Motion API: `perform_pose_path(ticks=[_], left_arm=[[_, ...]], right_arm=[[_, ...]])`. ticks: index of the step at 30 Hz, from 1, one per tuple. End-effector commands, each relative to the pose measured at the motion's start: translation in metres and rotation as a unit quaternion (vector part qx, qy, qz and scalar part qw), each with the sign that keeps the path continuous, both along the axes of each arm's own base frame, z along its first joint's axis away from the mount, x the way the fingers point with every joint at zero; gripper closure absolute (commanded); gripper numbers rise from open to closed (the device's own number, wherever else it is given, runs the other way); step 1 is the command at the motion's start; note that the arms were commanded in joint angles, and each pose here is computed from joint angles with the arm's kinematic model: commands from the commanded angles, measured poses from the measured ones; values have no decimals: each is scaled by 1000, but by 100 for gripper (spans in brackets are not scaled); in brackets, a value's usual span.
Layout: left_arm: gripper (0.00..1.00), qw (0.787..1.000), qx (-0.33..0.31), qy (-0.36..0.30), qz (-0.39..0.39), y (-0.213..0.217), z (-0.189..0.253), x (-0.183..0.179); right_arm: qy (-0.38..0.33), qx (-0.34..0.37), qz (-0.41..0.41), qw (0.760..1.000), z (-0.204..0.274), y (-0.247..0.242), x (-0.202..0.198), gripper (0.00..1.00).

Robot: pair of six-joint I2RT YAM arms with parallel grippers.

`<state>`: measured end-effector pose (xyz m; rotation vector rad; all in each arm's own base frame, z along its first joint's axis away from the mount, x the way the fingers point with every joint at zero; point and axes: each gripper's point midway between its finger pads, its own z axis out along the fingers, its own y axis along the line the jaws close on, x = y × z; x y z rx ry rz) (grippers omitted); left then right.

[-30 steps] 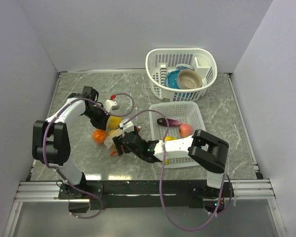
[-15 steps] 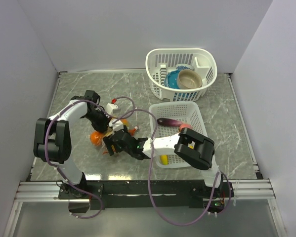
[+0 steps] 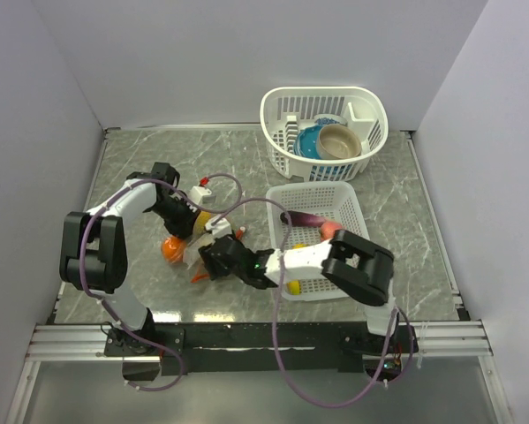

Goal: Open the zip-top bag and remove the fake food

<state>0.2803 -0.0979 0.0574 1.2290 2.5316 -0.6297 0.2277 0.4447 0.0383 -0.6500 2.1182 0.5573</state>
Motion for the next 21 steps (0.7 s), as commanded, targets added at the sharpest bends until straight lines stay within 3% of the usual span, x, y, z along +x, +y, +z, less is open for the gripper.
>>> perform_pose_path(ticks=[1,7,10,12,13,15,16,18,19,21], left_arm=[[99,999,16,-33,9,4,9,12],[99,999,17,-29,23,7,12,26],[99,999,6,-29,21,3,16,26],[99,999,-2,-28,19,0,20,25],[99,999,-2,-27,19,0,20,25],[99,999,-6,-27,18,-1,23,24],[99,999,-6,-29,17,-1,24,24],[99,999,-8,-30,16,-2,25,23],[99,999,-8,-31,15,-2,25,23],[99,999,-6,-29,16,-1,24,22]], right_arm=[[-24,64,-16,998,67,-16,-8,56],[-7,64,-49,997,89,-67,-29,57],[-39,76,-123,989,112,-108,-20,59],[-82,83,-218,969,128,-147,-1,64],[-85,90,-262,957,136,-170,0,73],[-119,88,-350,925,143,-213,13,75],[-113,96,-382,912,143,-232,12,64],[-116,90,-413,899,140,-252,17,62],[-104,81,-445,886,132,-269,21,41],[-91,68,-453,884,129,-271,28,0]])
